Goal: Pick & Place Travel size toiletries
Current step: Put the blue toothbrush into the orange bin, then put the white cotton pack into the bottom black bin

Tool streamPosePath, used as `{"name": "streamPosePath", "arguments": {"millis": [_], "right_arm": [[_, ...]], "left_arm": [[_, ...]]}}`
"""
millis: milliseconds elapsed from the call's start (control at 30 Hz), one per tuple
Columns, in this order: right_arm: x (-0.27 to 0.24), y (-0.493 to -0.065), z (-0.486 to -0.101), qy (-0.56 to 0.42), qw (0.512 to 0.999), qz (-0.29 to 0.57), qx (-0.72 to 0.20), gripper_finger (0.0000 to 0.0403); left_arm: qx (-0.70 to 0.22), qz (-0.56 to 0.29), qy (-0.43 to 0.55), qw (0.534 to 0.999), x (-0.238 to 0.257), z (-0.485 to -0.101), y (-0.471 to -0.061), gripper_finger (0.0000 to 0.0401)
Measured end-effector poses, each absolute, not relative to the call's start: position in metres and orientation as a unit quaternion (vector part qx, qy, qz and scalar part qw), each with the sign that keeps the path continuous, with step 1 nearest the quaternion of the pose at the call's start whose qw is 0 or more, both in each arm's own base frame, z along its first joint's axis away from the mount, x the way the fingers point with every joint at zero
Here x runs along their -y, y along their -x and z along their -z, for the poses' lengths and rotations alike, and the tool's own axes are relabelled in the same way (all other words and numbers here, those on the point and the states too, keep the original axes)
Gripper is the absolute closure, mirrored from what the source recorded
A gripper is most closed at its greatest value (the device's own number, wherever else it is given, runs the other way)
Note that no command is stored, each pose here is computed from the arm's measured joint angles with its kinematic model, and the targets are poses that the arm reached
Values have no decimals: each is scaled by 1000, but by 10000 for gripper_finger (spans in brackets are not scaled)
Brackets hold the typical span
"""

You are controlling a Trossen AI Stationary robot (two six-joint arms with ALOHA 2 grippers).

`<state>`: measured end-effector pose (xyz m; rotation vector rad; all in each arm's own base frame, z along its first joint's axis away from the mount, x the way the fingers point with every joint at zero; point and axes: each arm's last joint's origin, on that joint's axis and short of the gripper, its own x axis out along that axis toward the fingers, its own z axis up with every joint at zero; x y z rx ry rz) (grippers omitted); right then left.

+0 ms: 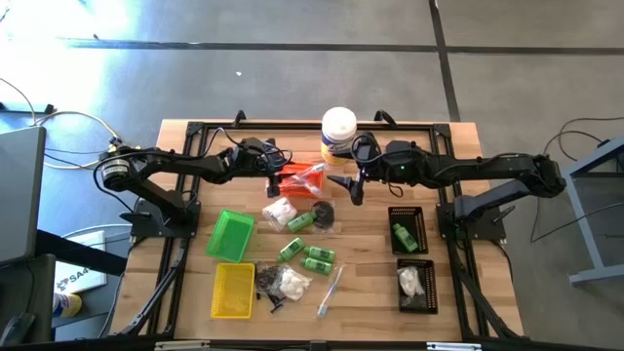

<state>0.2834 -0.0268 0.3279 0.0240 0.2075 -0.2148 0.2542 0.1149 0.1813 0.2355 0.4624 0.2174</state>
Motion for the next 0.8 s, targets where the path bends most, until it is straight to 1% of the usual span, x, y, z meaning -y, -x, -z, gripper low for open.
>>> {"name": "streamPosePath", "arguments": {"millis": [100,233,467,800], "right_arm": [[27,-283,-328,-12,989,107,-103,102],[27,-283,-328,-12,989,107,-103,102],[27,-283,-328,-10,989,107,-103,102],[27,-283,-328,-9,989,106,-104,102]], "left_arm": [[-227,-107,-120,961,-115,-182,-254,223],[-212,-106,-120,964,-114,-187,-254,222],[-184,-95,-82,975,-111,-198,-251,221],[-139,-108,-26,984,-110,-213,-247,221]]}}
